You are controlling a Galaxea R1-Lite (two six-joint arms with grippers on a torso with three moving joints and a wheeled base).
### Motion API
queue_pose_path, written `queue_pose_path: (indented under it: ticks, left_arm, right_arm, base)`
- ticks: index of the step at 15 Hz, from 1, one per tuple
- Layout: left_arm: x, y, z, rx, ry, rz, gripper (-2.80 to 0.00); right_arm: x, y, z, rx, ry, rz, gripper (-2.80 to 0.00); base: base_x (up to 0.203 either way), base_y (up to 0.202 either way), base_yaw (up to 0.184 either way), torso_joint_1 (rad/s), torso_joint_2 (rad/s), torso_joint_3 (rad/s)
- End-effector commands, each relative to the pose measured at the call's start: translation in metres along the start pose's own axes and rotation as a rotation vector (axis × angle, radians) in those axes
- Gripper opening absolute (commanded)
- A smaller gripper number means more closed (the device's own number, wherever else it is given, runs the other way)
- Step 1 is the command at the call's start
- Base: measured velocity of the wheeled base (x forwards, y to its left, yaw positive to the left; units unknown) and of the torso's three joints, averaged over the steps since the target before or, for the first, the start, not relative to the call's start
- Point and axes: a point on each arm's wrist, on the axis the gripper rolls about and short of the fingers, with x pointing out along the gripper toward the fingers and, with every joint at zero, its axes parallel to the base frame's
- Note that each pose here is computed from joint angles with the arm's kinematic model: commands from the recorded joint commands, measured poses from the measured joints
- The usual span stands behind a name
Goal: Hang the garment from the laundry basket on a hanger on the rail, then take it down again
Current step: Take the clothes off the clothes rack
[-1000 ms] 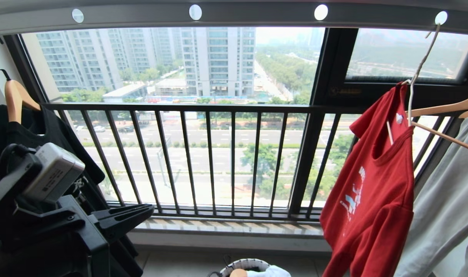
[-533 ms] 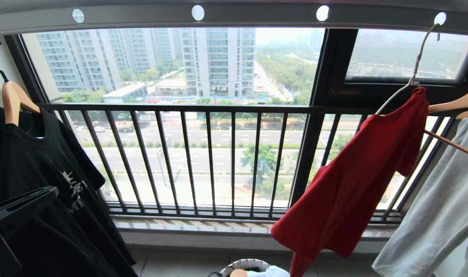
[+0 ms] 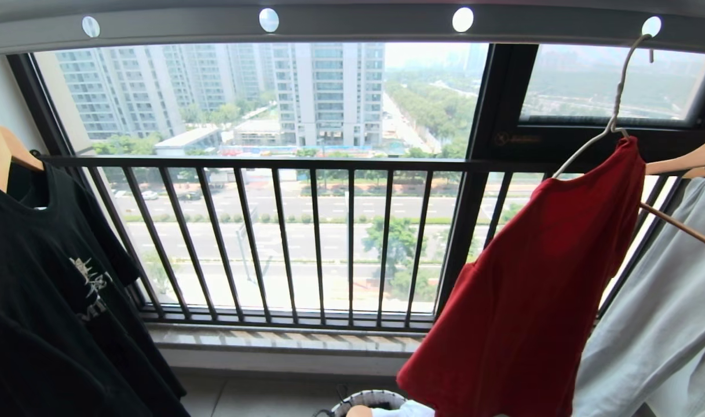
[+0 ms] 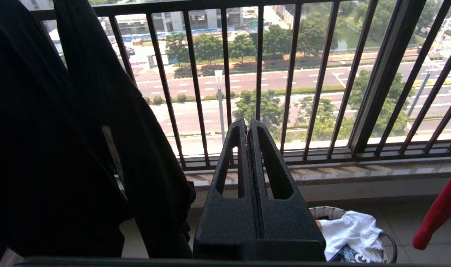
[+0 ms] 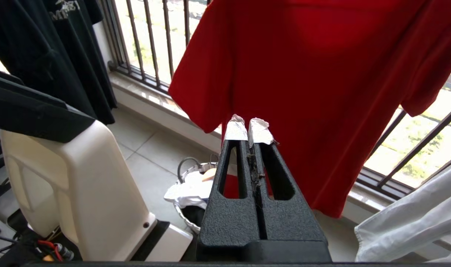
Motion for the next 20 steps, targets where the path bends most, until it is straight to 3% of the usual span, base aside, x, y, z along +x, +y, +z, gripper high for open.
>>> queue_pose_path:
  ticks: [1,4,7,9,12,14,18,20]
  left_arm:
    - [-0.014,-0.002,-0.038,0.004,-0.041,0.032,-2.8]
    - [-0.007,-0.002,-0.066,-0.013,0.031,0.083,-2.8]
    - [0.002,-0.001,-0.084,0.007,0.009,0.085,-2.8]
    - [0.002,-0.002,-0.092,0.033,0.075,0.083,-2.8]
    - [0.002,-0.002,-0.092,0.017,0.077,0.089,-2.8]
    - [0.002,-0.002,-0.092,-0.012,0.075,0.09,-2.8]
    - [0.002,-0.002,-0.092,-0.037,0.074,0.092,-2.8]
    - [0.002,-0.002,-0.092,-0.046,0.074,0.094,-2.8]
  right_arm:
    - [-0.008,0.008,-0.037,-0.007,-0.016,-0.034,-2.8]
    - [0.008,0.004,-0.084,-0.001,-0.003,-0.121,-2.8]
    - [0.036,-0.011,-0.106,0.064,-0.067,-0.263,-2.8]
    - [0.057,-0.021,-0.126,0.078,-0.069,-0.296,-2.8]
    - [0.081,-0.031,-0.159,0.047,-0.057,-0.337,-2.8]
    - [0.089,-0.035,-0.167,-0.01,-0.111,-0.365,-2.8]
    - [0.09,-0.036,-0.169,-0.038,-0.103,-0.404,-2.8]
    - [0.091,-0.038,-0.173,-0.088,-0.075,-0.452,-2.8]
  base:
    - [0.0,0.0,0.0,0.0,0.0,0.0]
    - [0.0,0.0,0.0,0.0,0.0,0.0]
    - [0.0,0.0,0.0,0.0,0.0,0.0]
    - [0.0,0.0,0.0,0.0,0.0,0.0]
    - [0.0,0.0,0.0,0.0,0.0,0.0]
    - [0.0,0.0,0.0,0.0,0.0,0.0]
    - [0.0,0.0,0.0,0.0,0.0,0.0]
    - [0.0,0.0,0.0,0.0,0.0,0.0]
